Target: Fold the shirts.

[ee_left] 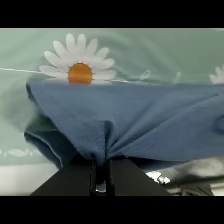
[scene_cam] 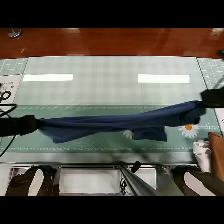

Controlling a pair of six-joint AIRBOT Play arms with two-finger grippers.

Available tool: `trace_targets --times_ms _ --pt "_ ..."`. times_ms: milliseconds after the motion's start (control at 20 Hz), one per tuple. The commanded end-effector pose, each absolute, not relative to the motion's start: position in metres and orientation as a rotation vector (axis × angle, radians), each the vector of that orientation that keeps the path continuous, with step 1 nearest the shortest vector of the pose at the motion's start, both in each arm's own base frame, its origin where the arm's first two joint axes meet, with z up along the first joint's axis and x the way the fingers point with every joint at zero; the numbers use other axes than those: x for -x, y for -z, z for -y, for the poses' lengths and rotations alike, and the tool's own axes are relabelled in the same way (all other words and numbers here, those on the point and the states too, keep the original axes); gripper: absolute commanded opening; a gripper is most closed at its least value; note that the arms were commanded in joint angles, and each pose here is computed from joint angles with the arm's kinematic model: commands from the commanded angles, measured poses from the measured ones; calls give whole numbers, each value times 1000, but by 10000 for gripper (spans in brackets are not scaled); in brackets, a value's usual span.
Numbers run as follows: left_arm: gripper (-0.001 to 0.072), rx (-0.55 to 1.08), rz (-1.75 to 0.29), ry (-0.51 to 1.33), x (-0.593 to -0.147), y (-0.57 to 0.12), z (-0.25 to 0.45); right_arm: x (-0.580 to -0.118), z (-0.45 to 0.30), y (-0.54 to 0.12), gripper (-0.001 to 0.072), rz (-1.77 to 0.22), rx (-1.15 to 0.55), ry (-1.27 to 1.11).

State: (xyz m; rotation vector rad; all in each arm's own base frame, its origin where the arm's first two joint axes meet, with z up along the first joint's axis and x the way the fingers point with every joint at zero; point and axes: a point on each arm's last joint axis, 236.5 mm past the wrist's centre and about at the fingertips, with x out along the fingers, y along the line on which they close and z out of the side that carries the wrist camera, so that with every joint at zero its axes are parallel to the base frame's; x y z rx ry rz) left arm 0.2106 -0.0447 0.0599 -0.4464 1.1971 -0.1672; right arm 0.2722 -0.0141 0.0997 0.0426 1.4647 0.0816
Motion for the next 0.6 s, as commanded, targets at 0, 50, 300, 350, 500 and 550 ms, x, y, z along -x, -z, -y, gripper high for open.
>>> trace_targets --times_ms 0,50,300,350,500,550 --pt "34 466 -1146 84 -259 -1 20 -333 22 -26 19 -1465 -34 -80" --pt "35 469 -1115 57 -278 6 11 -357 23 -15 20 -1424 -40 -78" --pt "34 415 -1010 157 -355 26 26 -459 12 -2 20 -1112 -180 -64" --pt "34 400 -1003 159 -366 30 30 -476 10 -5 20 -1043 -226 -55" --pt "35 358 -961 147 -395 42 39 -509 4 -7 20 -927 -400 -15" --pt "35 349 -954 141 -401 47 41 -511 0 -1 20 -934 -449 -9"
